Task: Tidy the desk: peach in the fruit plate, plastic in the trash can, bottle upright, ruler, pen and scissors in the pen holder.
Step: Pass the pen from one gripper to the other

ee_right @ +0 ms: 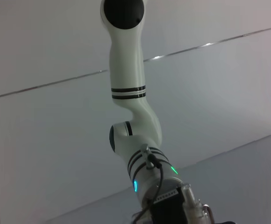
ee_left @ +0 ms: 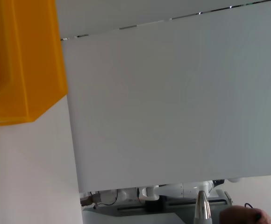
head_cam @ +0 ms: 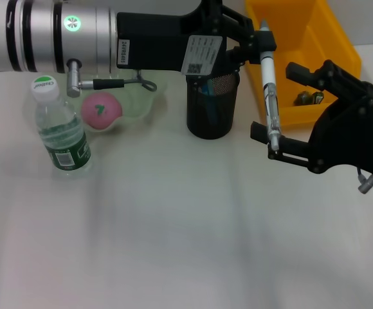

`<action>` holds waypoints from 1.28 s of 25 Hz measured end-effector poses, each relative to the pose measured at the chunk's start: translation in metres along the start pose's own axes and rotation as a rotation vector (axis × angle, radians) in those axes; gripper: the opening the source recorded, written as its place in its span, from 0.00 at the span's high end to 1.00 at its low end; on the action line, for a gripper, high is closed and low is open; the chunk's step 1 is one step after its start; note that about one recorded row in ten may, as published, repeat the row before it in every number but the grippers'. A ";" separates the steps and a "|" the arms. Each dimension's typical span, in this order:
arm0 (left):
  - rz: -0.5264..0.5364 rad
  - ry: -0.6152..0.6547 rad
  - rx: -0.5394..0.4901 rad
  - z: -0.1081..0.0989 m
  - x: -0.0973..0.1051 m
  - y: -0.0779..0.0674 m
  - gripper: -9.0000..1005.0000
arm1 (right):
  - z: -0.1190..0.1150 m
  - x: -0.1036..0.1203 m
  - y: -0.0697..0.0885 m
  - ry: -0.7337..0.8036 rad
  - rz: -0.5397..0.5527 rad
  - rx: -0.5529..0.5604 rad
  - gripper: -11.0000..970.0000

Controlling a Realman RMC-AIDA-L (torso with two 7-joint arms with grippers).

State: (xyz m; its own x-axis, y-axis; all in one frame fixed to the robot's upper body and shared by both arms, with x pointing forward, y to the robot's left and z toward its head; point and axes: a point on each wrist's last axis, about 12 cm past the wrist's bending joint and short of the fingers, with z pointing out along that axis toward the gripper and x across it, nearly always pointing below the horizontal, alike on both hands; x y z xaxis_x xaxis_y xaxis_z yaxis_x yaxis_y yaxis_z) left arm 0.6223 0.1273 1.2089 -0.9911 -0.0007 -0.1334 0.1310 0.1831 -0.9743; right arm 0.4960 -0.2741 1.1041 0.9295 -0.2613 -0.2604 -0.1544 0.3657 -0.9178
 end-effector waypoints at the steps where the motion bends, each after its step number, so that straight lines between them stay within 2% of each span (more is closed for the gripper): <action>1: -0.001 -0.001 0.000 0.000 0.000 0.001 0.85 | 0.001 0.001 0.000 0.001 -0.006 -0.001 0.16; 7: -0.001 -0.006 0.002 -0.002 -0.001 0.000 0.85 | 0.003 0.003 -0.001 0.001 -0.084 -0.001 0.16; 13: 0.004 -0.013 -0.001 -0.003 -0.002 -0.001 0.85 | 0.004 0.003 -0.001 -0.002 -0.111 0.001 0.16; 17: 0.006 -0.017 -0.002 -0.003 -0.003 -0.001 0.84 | 0.008 0.001 0.006 0.004 -0.170 0.017 0.16; 30: -0.003 -0.019 -0.005 -0.005 -0.002 0.002 0.84 | 0.011 0.000 0.007 -0.007 -0.199 0.030 0.16; 32: -0.004 -0.019 -0.007 -0.006 -0.001 0.003 0.84 | 0.011 0.000 0.008 -0.008 -0.203 0.030 0.20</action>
State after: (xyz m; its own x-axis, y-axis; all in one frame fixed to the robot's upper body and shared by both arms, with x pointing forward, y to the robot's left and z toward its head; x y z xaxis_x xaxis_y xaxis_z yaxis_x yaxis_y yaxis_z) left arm 0.6239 0.1332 1.2075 -0.9910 -0.0200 -0.1326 0.1265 0.1897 -0.9737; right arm 0.4989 -0.2611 1.1003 0.9431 -0.3253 -0.0690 0.0461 0.3332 -0.9417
